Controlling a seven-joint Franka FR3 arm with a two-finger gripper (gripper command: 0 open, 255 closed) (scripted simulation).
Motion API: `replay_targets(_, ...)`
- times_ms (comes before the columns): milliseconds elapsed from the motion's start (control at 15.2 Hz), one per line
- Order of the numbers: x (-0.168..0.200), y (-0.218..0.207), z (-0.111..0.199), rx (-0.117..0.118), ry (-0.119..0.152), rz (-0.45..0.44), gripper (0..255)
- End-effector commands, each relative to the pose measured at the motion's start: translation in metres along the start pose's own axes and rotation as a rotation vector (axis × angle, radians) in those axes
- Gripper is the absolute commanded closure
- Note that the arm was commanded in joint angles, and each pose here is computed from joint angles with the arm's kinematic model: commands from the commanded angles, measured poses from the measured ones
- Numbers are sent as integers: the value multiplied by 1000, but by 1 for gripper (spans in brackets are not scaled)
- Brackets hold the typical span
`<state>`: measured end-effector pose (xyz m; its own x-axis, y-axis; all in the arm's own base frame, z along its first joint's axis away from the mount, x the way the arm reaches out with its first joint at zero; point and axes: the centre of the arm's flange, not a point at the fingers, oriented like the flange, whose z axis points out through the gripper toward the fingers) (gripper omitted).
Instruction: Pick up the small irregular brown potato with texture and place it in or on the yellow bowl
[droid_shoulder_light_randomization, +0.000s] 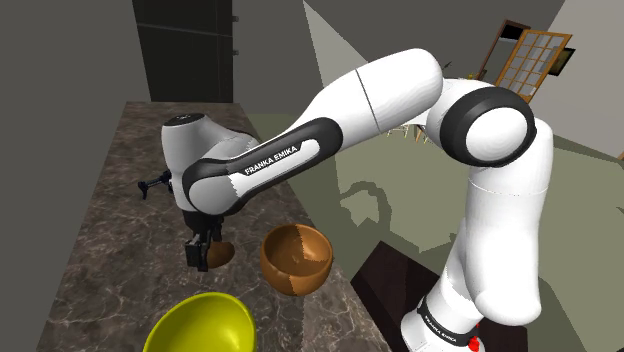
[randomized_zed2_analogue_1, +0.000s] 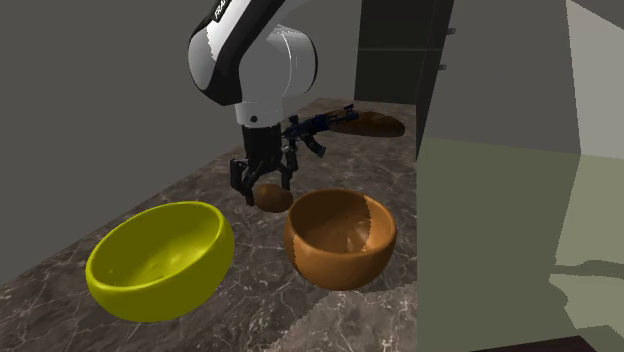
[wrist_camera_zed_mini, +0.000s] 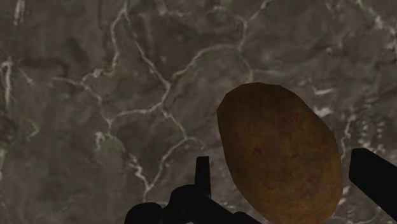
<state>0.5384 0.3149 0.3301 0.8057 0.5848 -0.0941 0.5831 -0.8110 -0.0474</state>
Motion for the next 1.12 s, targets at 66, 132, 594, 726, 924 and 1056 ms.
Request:
replay_targets(66,0,0,0,0,0,0,0)
replay_targets(132,0,0,0,0,0,0,0)
replay_targets(594,0,0,0,0,0,0,255)
replay_targets(726,0,0,0,0,0,0,255)
replay_targets(924,-1,-1,-10,0,0,0,255)
replay_targets(1056,-2,-1,-21,0,0,0,255)
